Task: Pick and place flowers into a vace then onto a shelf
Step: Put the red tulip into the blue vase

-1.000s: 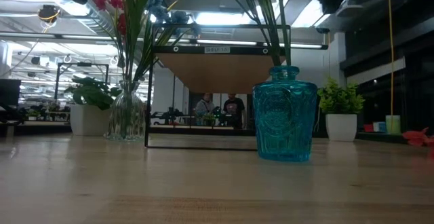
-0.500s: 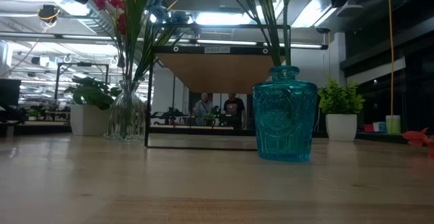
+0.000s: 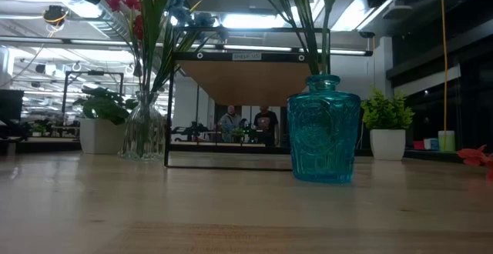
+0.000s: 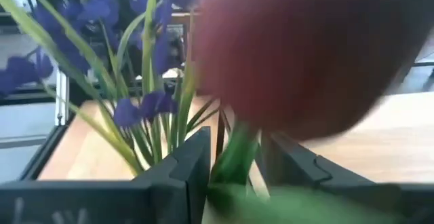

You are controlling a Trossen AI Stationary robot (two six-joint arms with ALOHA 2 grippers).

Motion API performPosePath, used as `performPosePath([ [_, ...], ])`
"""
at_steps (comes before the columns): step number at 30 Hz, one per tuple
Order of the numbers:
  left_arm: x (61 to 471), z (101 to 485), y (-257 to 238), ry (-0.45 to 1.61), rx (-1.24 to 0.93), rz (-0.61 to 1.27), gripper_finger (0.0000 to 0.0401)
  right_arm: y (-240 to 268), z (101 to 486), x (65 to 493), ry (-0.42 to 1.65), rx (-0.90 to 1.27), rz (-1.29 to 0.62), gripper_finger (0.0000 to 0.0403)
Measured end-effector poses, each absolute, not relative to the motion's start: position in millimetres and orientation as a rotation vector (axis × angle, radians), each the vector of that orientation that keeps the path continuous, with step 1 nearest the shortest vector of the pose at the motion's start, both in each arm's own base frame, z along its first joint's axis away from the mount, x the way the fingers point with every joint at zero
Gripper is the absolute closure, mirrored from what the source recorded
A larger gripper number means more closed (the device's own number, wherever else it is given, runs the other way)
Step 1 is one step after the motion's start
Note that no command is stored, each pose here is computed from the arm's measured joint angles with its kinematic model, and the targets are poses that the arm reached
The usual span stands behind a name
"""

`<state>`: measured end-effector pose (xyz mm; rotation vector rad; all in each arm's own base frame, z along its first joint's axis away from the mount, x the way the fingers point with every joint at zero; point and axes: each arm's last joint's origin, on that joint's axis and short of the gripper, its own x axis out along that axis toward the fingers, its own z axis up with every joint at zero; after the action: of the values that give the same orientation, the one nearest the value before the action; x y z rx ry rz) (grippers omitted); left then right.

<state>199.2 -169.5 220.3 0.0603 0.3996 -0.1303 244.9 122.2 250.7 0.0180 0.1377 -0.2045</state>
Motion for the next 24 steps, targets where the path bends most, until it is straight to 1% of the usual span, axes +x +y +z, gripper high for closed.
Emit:
performPosePath([
  [5,199.2,220.3,-169.4,0.4,0.061,-0.131,0.0398,117.0,255.9,244.5,0.133,0.037,-0.149,0.0269],
  [8,199.2,220.2,-169.5,0.4,0.061,-0.13,0.04,115.8,255.4,242.0,0.169,0.07,-0.099,0.0269],
  [13,199.2,220.2,-169.5,0.4,0.061,-0.131,0.0395,112.1,255.6,235.3,0.22,0.094,-0.101,0.0269],
  [16,199.2,220.2,-169.4,0.4,0.061,-0.13,0.0394,109.8,260.9,230.6,0.215,0.098,-0.092,0.0269],
  [19,199.2,220.2,-169.4,0.4,0.061,-0.131,0.0395,107.7,267.3,224.3,0.215,0.108,-0.044,0.0269],
  [24,199.2,220.3,-169.4,0.4,0.061,-0.131,0.0399,103.3,275.7,215.8,0.203,0.116,-0.036,0.0269],
])
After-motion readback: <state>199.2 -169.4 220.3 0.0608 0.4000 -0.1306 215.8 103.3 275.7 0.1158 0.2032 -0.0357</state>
